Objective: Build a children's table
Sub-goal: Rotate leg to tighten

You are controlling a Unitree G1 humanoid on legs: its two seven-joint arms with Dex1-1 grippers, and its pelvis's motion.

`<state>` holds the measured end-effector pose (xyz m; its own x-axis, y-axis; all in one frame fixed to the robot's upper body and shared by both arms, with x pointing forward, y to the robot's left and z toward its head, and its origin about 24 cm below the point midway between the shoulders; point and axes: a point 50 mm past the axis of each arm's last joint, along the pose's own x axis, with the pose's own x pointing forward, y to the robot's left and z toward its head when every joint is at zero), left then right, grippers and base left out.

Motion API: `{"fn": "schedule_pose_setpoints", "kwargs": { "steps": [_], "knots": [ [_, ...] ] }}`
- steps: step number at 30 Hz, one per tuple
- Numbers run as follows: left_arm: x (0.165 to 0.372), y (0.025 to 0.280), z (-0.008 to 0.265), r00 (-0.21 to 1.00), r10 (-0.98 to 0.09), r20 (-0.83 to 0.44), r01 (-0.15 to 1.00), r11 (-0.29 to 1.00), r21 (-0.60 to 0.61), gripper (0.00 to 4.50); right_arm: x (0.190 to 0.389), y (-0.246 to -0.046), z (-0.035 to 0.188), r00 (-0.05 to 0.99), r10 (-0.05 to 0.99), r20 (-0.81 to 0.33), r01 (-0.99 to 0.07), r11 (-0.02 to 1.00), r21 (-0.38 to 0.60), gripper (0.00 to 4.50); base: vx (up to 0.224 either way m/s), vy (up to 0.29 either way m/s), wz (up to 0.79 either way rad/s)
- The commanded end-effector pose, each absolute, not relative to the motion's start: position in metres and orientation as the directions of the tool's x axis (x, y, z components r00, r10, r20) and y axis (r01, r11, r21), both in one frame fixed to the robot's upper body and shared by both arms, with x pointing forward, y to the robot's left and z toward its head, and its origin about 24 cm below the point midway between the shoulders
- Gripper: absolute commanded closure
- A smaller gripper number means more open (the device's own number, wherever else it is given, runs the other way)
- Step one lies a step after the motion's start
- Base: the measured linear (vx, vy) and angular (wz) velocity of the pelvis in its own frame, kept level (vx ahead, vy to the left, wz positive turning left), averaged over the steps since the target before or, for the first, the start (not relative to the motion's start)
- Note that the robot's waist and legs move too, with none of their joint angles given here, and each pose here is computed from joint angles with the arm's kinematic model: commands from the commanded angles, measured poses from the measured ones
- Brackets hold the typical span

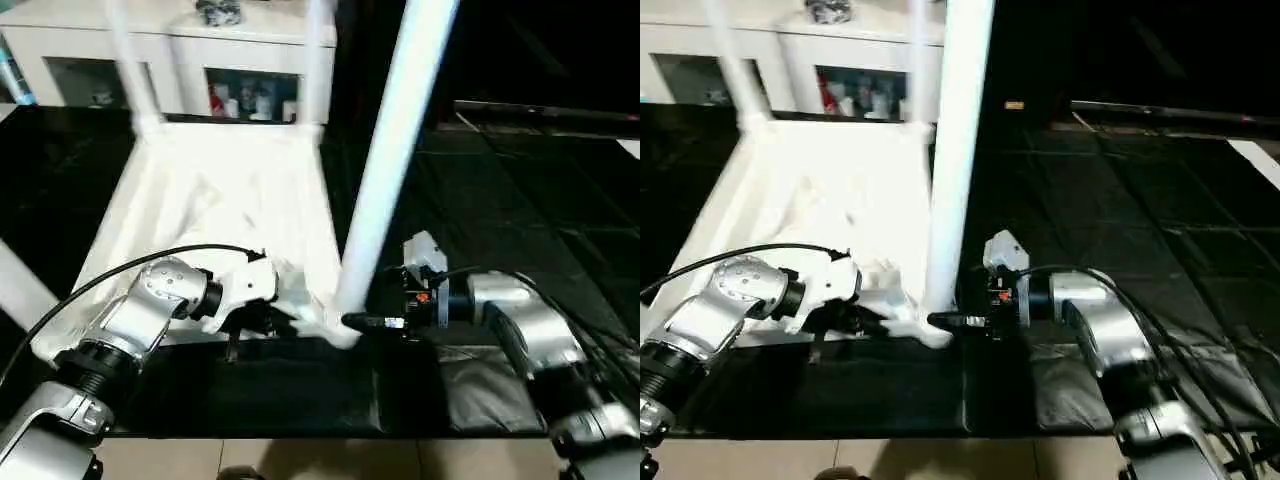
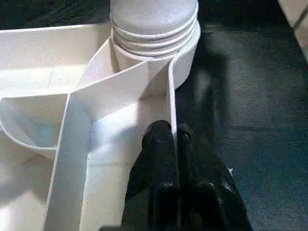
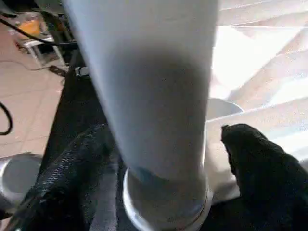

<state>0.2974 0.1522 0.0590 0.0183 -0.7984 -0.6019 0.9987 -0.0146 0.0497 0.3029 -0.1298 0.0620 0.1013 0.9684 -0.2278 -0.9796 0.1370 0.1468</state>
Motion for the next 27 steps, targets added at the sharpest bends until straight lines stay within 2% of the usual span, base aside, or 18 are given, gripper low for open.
{"fn": "schedule_pose_setpoints", "kwargs": {
  "steps": [1,4,9,18,21,22,24,25,27],
  "knots": [
    [0.293,0.136,0.060,-0.056,-0.816,-0.575,0.994,-0.102,0.048,4.50,0.307,-0.129,0.062,0.085,0.967,-0.242,-0.981,0.123,0.148,0.89,0.000,0.000,0.00],
    [0.294,0.134,0.060,-0.060,-0.814,-0.578,0.994,-0.105,0.045,4.50,0.310,-0.128,0.063,0.070,0.969,-0.235,-0.980,0.110,0.165,1.27,0.000,0.000,0.00],
    [0.297,0.136,0.059,-0.045,-0.805,-0.592,0.995,-0.088,0.044,4.50,0.309,-0.125,0.064,0.013,0.975,-0.223,-0.979,0.058,0.195,1.59,0.000,0.000,0.00],
    [0.309,0.141,0.057,0.057,-0.778,-0.626,0.998,0.030,0.054,4.50,0.309,-0.124,0.061,-0.021,0.975,-0.222,-0.975,0.029,0.222,2.26,0.000,0.000,0.00],
    [0.314,0.135,0.059,0.102,-0.798,-0.595,0.995,0.089,0.052,4.50,0.311,-0.126,0.059,0.034,0.978,-0.207,-0.970,0.082,0.229,2.35,0.000,0.000,0.00],
    [0.318,0.129,0.061,0.147,-0.809,-0.569,0.988,0.146,0.048,4.50,0.313,-0.126,0.057,0.104,0.976,-0.189,-0.961,0.148,0.234,2.35,0.000,0.000,0.00],
    [0.321,0.126,0.062,0.170,-0.813,-0.557,0.984,0.174,0.046,4.50,0.314,-0.125,0.056,0.148,0.972,-0.181,-0.953,0.189,0.236,2.38,0.000,0.000,0.00],
    [0.324,0.117,0.065,0.216,-0.825,-0.522,0.972,0.230,0.039,4.50,0.317,-0.121,0.053,0.268,0.949,-0.165,-0.917,0.303,0.257,2.40,0.000,0.000,0.00],
    [0.325,0.112,0.066,0.238,-0.830,-0.505,0.966,0.256,0.034,4.50,0.319,-0.118,0.051,0.331,0.930,-0.157,-0.890,0.363,0.274,2.40,0.000,0.000,0.00]
  ]
}}
